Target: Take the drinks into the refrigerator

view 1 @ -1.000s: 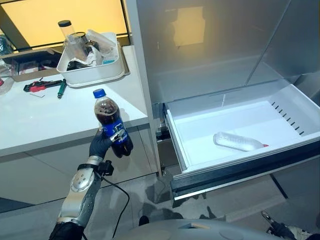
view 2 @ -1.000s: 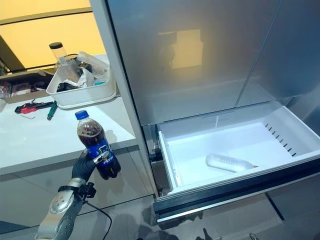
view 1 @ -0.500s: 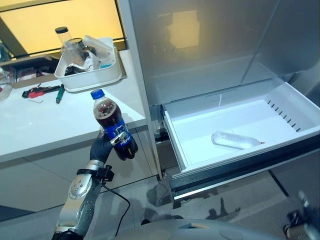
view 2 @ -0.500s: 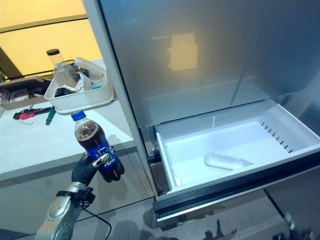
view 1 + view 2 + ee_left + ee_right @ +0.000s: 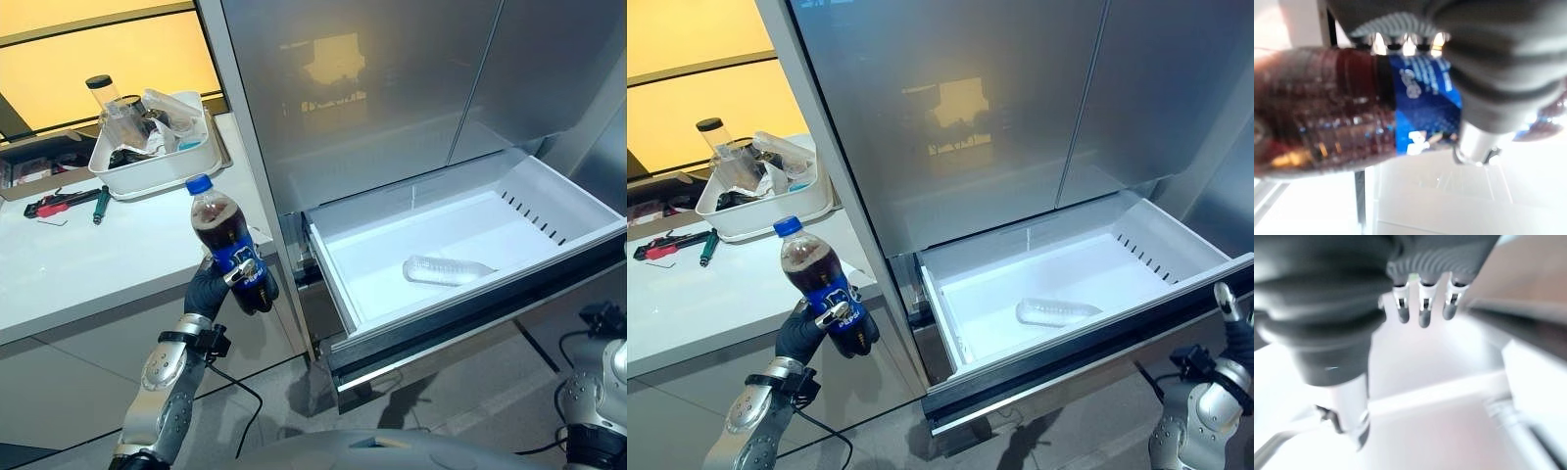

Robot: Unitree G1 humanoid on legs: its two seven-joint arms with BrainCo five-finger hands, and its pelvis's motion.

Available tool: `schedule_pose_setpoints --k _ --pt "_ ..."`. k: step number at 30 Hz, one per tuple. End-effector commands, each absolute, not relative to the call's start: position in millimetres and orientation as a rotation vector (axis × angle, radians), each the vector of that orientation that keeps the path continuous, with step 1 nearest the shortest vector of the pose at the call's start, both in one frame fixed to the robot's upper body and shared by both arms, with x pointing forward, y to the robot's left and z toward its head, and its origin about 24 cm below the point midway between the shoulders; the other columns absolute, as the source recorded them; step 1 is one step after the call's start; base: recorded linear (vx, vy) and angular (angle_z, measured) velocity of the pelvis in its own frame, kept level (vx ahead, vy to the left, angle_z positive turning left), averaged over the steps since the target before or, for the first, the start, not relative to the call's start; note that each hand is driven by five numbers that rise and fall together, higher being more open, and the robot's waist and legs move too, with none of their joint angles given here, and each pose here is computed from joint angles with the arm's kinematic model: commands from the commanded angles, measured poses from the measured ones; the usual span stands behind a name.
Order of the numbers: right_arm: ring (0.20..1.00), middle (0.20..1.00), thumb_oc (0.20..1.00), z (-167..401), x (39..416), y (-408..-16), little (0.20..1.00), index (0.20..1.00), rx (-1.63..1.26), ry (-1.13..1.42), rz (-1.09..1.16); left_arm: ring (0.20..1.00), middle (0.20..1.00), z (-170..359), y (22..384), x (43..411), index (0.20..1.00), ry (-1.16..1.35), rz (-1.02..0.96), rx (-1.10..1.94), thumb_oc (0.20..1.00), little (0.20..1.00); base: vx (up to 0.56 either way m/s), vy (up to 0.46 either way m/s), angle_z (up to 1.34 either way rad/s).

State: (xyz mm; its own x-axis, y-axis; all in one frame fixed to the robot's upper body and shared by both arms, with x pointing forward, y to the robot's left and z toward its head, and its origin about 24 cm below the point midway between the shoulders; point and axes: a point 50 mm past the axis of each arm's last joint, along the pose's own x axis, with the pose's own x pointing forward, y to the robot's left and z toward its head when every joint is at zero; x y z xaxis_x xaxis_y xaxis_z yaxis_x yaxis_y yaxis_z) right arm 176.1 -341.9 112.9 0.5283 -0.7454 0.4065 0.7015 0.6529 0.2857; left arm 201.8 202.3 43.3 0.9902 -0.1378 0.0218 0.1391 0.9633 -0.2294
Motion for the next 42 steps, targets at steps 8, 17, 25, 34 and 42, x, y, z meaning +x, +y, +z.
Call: schedule_pose_setpoints --k 8,17,25,34,42 --pt "1.000 1.000 1.000 175.9 205.4 -289.1 1.000 1.000 -0.102 -0.748 -0.392 0.200 0.200 108.6 219.4 215.8 0.200 -0.374 -0.123 -0.140 0.200 0.200 0.00 0.000 0.00" --pt "1.000 1.000 1.000 162.0 246.1 -260.6 1.000 1.000 -0.238 -0.508 0.034 0.200 0.200 86.5 202.4 225.9 0.200 -0.256 -0.254 0.014 0.200 0.200 0.01 -0.003 0.01" --pt "1.000 1.000 1.000 150.1 272.0 -225.3 1.000 1.000 -0.280 -0.351 0.372 0.200 0.200 67.1 177.8 235.5 0.200 -0.174 -0.374 0.059 0.200 0.200 0.00 -0.007 0.07" --pt "1.000 1.000 1.000 106.9 293.4 -164.5 1.000 1.000 -0.212 -0.166 0.615 0.200 0.200 49.7 142.8 254.9 0.200 -0.132 -0.410 0.096 0.200 0.200 0.00 -0.005 0.04" --pt "1.000 1.000 1.000 96.3 296.6 -120.6 1.000 1.000 -0.094 -0.147 0.692 0.200 0.200 59.4 127.3 268.1 0.200 -0.187 -0.392 0.128 0.200 0.200 0.00 -0.003 0.02"
